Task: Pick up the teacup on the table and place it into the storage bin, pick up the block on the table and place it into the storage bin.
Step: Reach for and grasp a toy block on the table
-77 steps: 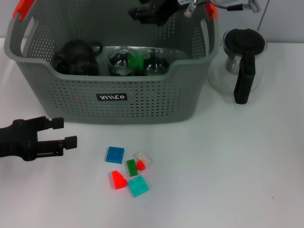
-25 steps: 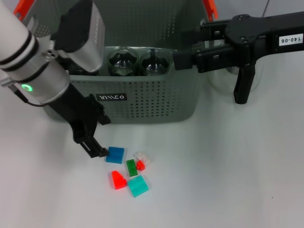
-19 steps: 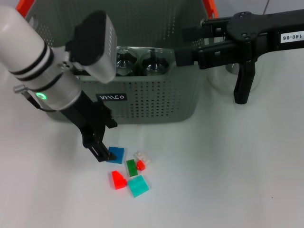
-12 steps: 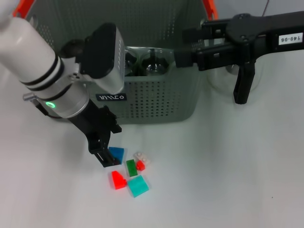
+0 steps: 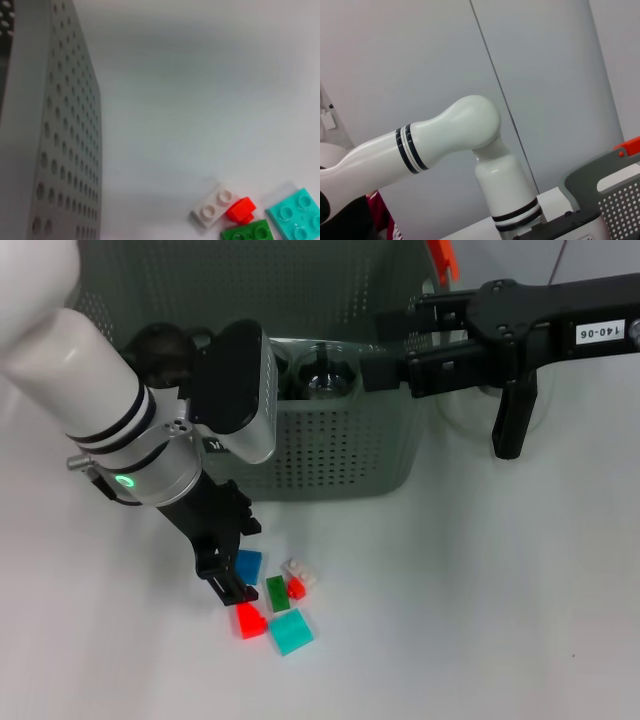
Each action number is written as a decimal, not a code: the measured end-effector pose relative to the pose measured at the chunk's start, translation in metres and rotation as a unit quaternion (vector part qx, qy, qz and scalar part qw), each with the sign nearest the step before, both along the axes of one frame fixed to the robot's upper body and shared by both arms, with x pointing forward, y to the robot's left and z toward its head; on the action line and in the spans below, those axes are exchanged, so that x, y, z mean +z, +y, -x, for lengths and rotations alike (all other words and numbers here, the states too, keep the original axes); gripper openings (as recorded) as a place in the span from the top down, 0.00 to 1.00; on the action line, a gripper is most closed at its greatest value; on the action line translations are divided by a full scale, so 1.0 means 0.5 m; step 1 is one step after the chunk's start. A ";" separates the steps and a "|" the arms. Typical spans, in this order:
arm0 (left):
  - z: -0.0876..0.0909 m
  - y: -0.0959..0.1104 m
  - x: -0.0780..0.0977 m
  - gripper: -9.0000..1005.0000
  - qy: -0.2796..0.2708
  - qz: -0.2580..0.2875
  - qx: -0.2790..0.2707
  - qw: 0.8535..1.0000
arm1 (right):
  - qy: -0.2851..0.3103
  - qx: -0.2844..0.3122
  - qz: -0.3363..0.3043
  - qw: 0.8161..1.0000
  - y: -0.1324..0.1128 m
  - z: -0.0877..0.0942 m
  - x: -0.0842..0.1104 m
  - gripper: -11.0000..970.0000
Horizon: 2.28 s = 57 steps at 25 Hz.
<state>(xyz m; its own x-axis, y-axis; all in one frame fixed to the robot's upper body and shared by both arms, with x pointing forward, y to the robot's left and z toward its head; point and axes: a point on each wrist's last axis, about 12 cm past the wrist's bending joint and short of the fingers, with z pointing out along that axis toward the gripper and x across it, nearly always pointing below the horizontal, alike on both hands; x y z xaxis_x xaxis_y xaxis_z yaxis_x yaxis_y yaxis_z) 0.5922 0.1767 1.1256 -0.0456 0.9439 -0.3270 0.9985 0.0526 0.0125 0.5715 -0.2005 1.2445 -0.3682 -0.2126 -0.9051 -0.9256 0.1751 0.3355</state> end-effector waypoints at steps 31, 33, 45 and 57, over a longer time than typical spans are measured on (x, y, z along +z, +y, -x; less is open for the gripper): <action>-0.010 -0.008 -0.026 0.21 -0.022 -0.007 -0.002 1.000 | 0.001 0.000 -0.006 1.000 -0.006 0.003 -0.010 0.09; -0.009 -0.007 -0.028 0.22 -0.021 -0.006 -0.003 1.000 | 0.001 0.000 -0.007 1.000 -0.006 0.003 -0.011 0.09; -0.006 -0.001 -0.034 0.28 -0.019 -0.006 -0.008 1.000 | 0.001 0.003 -0.012 1.000 -0.003 0.003 -0.018 0.09; -0.005 -0.001 -0.033 0.28 -0.019 -0.008 -0.011 1.000 | 0.004 0.004 -0.014 1.000 -0.003 0.003 -0.025 0.09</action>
